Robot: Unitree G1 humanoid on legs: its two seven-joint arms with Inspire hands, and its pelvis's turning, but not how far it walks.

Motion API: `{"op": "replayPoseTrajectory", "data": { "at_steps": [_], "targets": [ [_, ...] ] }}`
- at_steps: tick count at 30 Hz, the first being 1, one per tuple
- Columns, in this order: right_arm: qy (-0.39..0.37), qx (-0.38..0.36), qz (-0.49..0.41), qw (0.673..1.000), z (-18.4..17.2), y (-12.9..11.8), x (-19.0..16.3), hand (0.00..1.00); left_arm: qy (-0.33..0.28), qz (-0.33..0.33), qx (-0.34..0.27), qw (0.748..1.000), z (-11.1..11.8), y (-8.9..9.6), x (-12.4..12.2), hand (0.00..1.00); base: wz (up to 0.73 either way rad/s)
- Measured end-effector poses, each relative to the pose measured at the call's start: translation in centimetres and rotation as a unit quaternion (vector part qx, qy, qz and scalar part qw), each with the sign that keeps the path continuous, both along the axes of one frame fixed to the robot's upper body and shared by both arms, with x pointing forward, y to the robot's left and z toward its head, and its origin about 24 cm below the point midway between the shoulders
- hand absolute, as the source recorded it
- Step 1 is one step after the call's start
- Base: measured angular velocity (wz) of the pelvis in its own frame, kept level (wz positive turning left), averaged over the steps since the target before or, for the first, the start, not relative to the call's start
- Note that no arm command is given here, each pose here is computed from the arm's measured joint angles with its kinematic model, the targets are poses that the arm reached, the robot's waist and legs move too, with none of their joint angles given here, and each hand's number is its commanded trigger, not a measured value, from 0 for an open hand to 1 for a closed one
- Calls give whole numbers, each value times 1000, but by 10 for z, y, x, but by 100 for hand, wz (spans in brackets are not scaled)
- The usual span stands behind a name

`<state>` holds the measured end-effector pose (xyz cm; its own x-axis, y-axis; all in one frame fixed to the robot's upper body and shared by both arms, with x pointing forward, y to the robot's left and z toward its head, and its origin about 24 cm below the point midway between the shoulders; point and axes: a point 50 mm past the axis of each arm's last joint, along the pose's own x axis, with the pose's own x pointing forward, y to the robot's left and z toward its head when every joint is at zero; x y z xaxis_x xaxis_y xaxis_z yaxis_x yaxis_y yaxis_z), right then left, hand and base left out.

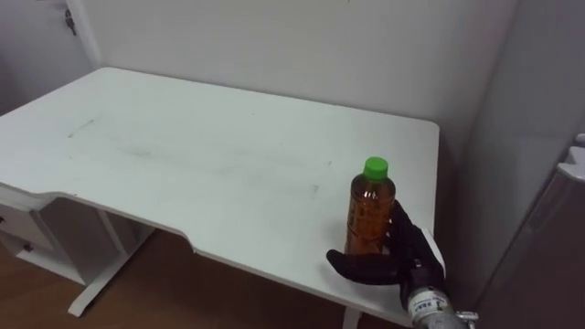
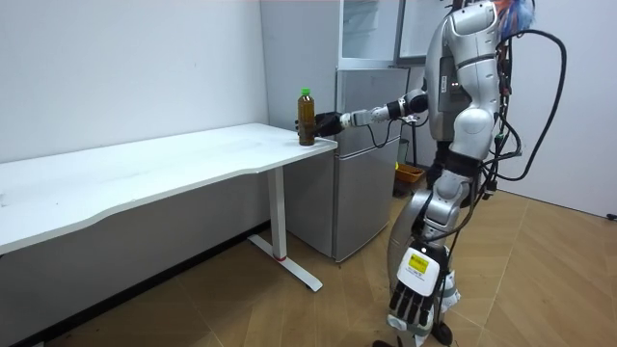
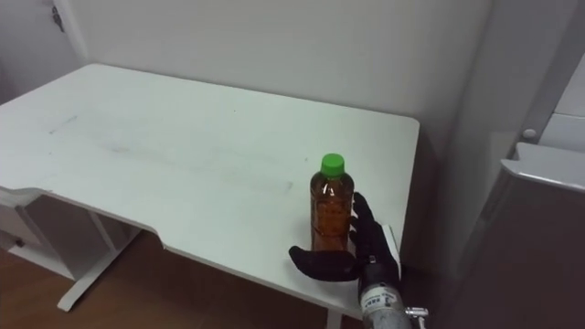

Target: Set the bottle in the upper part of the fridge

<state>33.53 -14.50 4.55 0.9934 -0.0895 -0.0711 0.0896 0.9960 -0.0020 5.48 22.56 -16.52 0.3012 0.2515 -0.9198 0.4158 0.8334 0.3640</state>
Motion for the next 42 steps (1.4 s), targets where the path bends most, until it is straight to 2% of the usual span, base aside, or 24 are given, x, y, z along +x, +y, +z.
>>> {"op": "replayPoseTrajectory", "data": {
  "at_steps": [9, 32, 42],
  "targets": [
    [5, 13, -9, 1000, 0, -2, 2, 0, -11, -6, 4, 1000, 1, -1, 9, 0, 0],
    [6, 13, -11, 1000, -1, -2, 2, 0, -4, 3, 6, 1000, 1, 0, 7, 0, 0],
    [-25, 11, 0, 1000, 21, 5, 14, 0, -5, 11, 1, 1000, 1, 0, 6, 0, 0]
  ]
}}
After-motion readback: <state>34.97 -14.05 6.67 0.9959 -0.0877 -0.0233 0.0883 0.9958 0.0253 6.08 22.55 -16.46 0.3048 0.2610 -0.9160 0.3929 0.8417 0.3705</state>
